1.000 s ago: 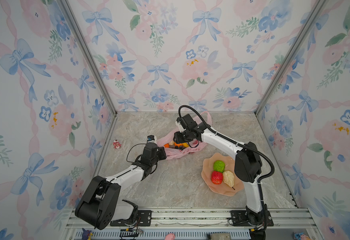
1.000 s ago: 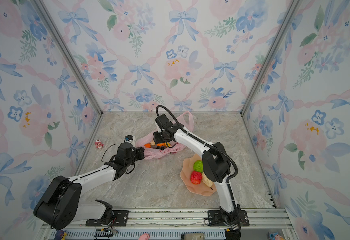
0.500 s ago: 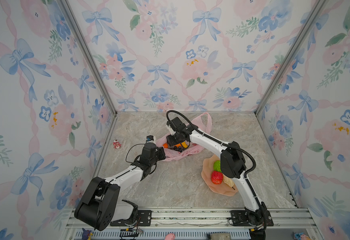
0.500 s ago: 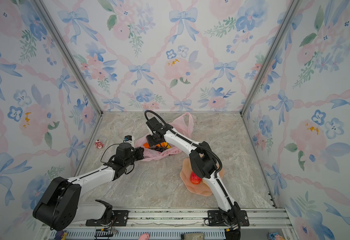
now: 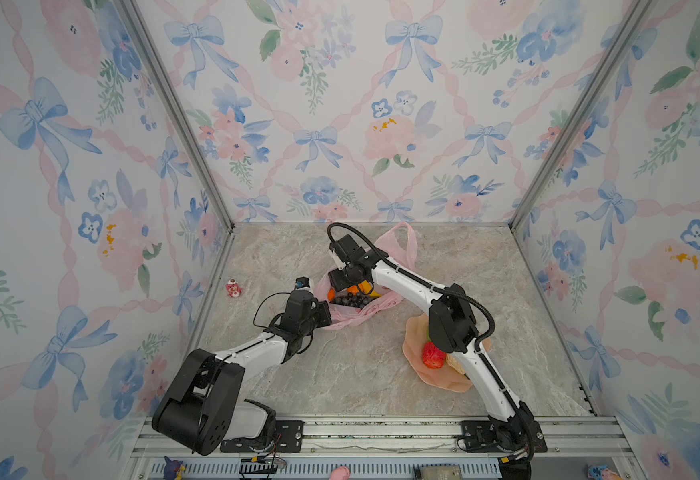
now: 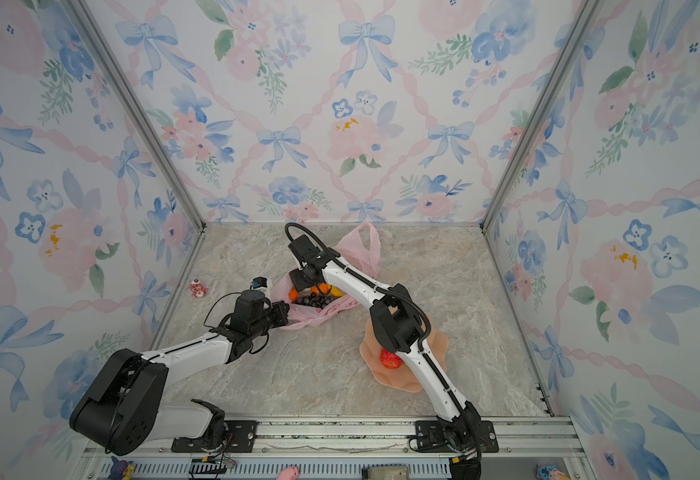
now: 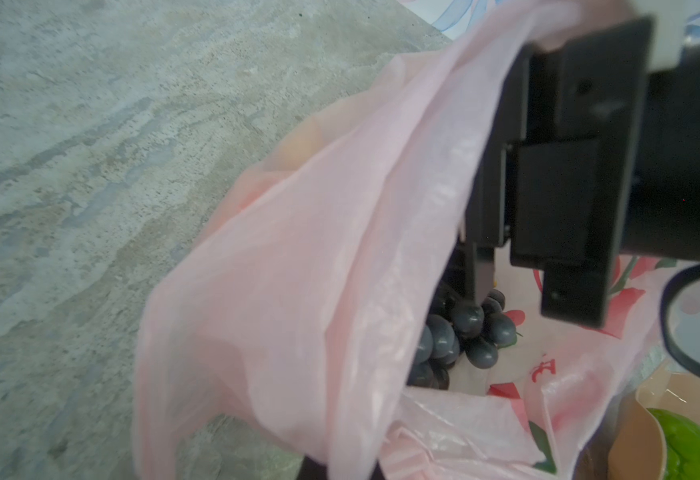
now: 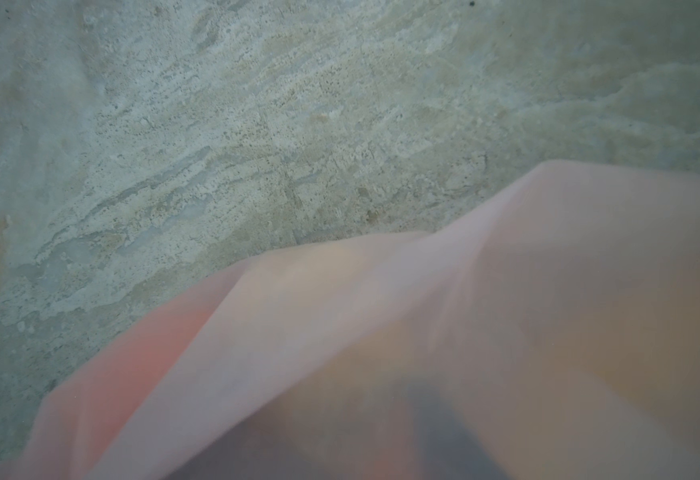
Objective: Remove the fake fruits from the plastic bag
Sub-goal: 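Reach into the bag and grasp the pale pear with the right gripper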
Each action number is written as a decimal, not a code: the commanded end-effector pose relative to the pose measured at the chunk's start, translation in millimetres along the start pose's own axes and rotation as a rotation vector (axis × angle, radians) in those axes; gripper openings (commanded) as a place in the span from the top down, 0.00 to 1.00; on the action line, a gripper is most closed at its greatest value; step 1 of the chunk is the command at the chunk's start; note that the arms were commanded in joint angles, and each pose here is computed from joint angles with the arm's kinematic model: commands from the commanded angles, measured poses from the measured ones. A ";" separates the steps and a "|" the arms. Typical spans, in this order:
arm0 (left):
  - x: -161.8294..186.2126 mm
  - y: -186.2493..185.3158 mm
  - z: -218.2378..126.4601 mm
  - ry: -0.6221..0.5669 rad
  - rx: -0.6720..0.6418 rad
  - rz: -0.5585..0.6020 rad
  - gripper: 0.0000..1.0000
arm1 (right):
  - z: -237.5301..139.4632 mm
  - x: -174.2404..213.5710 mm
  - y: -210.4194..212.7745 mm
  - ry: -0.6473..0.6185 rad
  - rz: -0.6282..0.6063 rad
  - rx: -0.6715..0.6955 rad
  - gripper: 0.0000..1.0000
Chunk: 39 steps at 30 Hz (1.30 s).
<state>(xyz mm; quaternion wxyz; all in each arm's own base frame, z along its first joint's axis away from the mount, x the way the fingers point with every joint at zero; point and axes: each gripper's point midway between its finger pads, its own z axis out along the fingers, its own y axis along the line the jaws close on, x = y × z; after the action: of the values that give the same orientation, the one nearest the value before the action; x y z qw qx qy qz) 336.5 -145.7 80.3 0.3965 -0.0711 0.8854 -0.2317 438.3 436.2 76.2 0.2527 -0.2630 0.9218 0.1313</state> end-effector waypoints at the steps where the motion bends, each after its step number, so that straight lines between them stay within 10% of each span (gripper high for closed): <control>1: 17.6 6.6 0.5 0.053 -0.014 0.017 1.00 | 8.3 3.2 0.1 0.017 -0.019 0.022 0.34; 13: 11.3 1.0 0.8 0.045 -0.002 0.019 1.00 | 26.2 9.0 2.1 0.037 0.015 -0.013 0.19; 26: 10.7 2.6 1.7 0.055 -0.019 0.027 1.00 | 5.0 -12.1 9.0 -0.005 0.031 -0.070 0.44; 39: 0.2 6.0 9.4 0.038 -0.048 0.026 1.00 | -66.1 -16.6 4.3 -0.005 0.081 -0.138 0.45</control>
<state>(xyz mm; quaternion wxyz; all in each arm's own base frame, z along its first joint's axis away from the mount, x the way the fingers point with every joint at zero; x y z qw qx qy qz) 337.3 -145.3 69.7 0.3761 -0.0704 0.8979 -0.2175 426.9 434.1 105.0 0.2263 -0.2553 0.9217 0.1845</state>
